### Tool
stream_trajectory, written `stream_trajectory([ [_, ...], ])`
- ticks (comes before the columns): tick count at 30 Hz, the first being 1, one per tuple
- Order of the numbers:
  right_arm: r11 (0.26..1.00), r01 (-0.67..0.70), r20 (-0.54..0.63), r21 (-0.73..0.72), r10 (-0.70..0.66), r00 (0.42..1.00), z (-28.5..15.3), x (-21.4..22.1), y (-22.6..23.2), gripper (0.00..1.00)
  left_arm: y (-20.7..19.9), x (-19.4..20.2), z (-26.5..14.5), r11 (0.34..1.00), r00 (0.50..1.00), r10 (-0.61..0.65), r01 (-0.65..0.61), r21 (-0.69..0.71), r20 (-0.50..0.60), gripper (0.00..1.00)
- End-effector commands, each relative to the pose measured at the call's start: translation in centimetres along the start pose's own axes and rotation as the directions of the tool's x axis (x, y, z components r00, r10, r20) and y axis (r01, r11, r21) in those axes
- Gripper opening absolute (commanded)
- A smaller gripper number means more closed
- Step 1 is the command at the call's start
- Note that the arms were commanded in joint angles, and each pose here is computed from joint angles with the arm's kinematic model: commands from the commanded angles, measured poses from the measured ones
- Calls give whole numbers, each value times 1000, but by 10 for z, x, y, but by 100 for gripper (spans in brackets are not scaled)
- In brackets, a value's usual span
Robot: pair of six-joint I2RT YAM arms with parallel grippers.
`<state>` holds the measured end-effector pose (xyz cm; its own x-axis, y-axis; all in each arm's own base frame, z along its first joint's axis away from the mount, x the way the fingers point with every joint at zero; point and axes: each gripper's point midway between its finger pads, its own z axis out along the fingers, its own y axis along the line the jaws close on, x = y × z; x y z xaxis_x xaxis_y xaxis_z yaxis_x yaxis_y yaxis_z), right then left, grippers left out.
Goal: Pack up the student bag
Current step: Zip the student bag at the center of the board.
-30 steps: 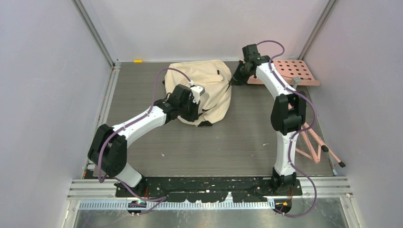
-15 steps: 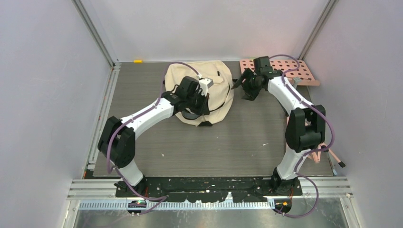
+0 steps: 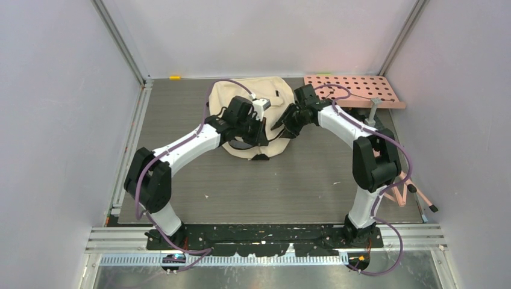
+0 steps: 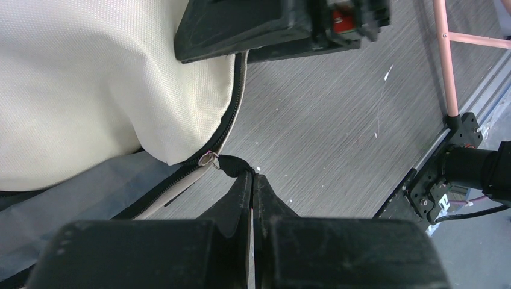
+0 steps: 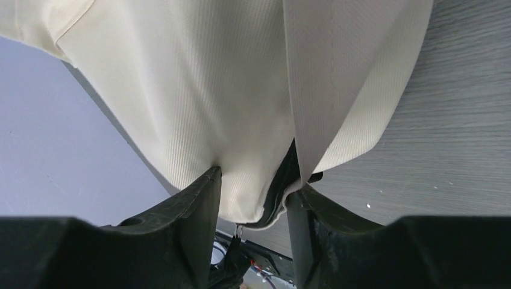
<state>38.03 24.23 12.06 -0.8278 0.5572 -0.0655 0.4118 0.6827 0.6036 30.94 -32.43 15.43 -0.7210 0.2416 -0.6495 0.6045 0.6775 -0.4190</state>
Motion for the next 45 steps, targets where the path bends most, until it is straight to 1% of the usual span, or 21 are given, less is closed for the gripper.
stream_trajectory([
  [1, 999, -2, 5, -43, 2, 1000, 3, -7, 21, 46, -14, -24, -13, 998, 995, 46, -49, 28, 86, 0],
  [4, 1000, 10, 19, -30, -9, 1000, 2, -8, 19, 43, -12, -23, -17, 998, 994, 56, -57, 9, 89, 0],
  [6, 1000, 26, 47, -12, -26, 999, 2, -14, 17, 35, -11, -21, -17, 998, 995, 54, -54, 6, 88, 0],
  [7, 999, 39, 50, -1, -39, 998, 2, -15, 15, 26, -11, -20, -17, 998, 995, 55, -55, 6, 86, 0],
  [8, 999, 43, 63, 4, -44, 997, 2, -19, 15, 21, -9, -18, -17, 998, 995, 61, -61, 0, 83, 0],
  [9, 999, 49, 67, 12, -50, 996, 0, -21, 14, 11, -5, -14, -16, 998, 995, 65, -65, -13, 76, 0],
  [10, 998, 55, 86, 12, -56, 995, -2, -25, 17, 4, -2, -12, -16, 997, 995, 75, -73, -29, 70, 0],
  [12, 997, 78, 118, 21, -80, 990, -9, -32, 18, 1, 7, -5, -16, 994, 995, 90, -86, -64, 50, 0],
  [17, 994, 99, 186, 37, -104, 977, -30, -49, 18, 1, 37, 13, -20, 974, 994, 111, -108, -201, 7, 0],
  [20, 993, 102, 212, 53, -111, 971, -41, -58, 10, 0, 55, 19, -26, 959, 995, 99, -95, -269, 2, 0],
  [30, 987, 114, 264, 117, -141, 954, -58, -84, -14, 1, 89, 43, -39, 922, 1000, 29, -31, -386, -11, 0],
  [32, 985, 118, 274, 123, -148, 950, -61, -89, -16, 1, 99, 44, -45, 904, 1000, 22, -23, -428, -6, 0],
  [39, 978, 140, 323, 157, -184, 928, -68, -103, -17, 0, 116, 44, -64, 868, 1000, 7, -4, -497, 5, 0],
  [41, 976, 140, 345, 165, -190, 919, -73, -108, -17, 0, 116, 41, -70, 863, 1000, 12, -4, -505, 12, 0],
  [42, 976, 142, 354, 168, -194, 915, -75, -110, -16, 0, 111, 38, -71, 874, 1000, 17, -5, -485, 21, 0],
  [45, 971, 178, 369, 157, -225, 902, -79, -113, -11, 0, 78, 25, -62, 947, 998, 38, -18, -322, 58, 0],
])
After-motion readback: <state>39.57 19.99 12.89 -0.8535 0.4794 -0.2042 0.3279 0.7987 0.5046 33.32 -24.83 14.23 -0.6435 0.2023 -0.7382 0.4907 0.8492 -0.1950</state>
